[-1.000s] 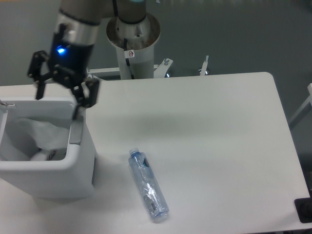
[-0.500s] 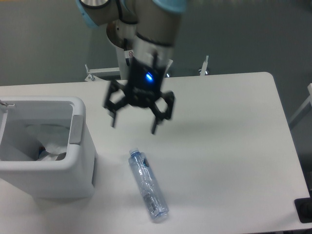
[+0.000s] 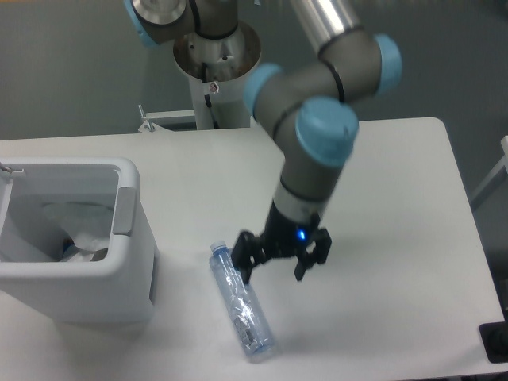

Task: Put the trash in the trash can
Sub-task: 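Move the open gripper over the clear water bottle and lower, then close the gripper around the bottle's end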

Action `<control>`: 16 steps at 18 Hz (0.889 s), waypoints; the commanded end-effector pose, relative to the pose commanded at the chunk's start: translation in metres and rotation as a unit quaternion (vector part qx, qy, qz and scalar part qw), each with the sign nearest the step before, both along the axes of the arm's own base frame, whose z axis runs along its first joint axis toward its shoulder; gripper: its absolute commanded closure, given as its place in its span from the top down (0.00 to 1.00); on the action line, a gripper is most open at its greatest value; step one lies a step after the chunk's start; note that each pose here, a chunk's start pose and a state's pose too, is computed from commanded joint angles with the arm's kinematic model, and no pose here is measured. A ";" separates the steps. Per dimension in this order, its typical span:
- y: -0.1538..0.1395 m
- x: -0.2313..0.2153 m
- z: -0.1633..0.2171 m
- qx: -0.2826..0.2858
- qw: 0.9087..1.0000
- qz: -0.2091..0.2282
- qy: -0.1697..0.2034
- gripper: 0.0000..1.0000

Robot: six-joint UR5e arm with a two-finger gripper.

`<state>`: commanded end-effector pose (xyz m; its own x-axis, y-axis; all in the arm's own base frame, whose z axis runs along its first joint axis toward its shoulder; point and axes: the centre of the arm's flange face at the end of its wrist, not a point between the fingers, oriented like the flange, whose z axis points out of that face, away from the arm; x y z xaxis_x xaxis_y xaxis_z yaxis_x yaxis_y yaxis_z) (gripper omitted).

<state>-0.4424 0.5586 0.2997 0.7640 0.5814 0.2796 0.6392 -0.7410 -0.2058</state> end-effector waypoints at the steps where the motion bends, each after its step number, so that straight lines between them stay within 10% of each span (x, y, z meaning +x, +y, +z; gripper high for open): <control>1: 0.004 -0.002 -0.009 -0.004 1.000 0.002 -0.004 1.00; 16: 0.073 0.009 -0.090 -0.059 0.998 -0.005 0.001 1.00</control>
<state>-0.4336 0.6319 0.2098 0.7712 0.6020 0.2072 0.6305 -0.7672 -0.1175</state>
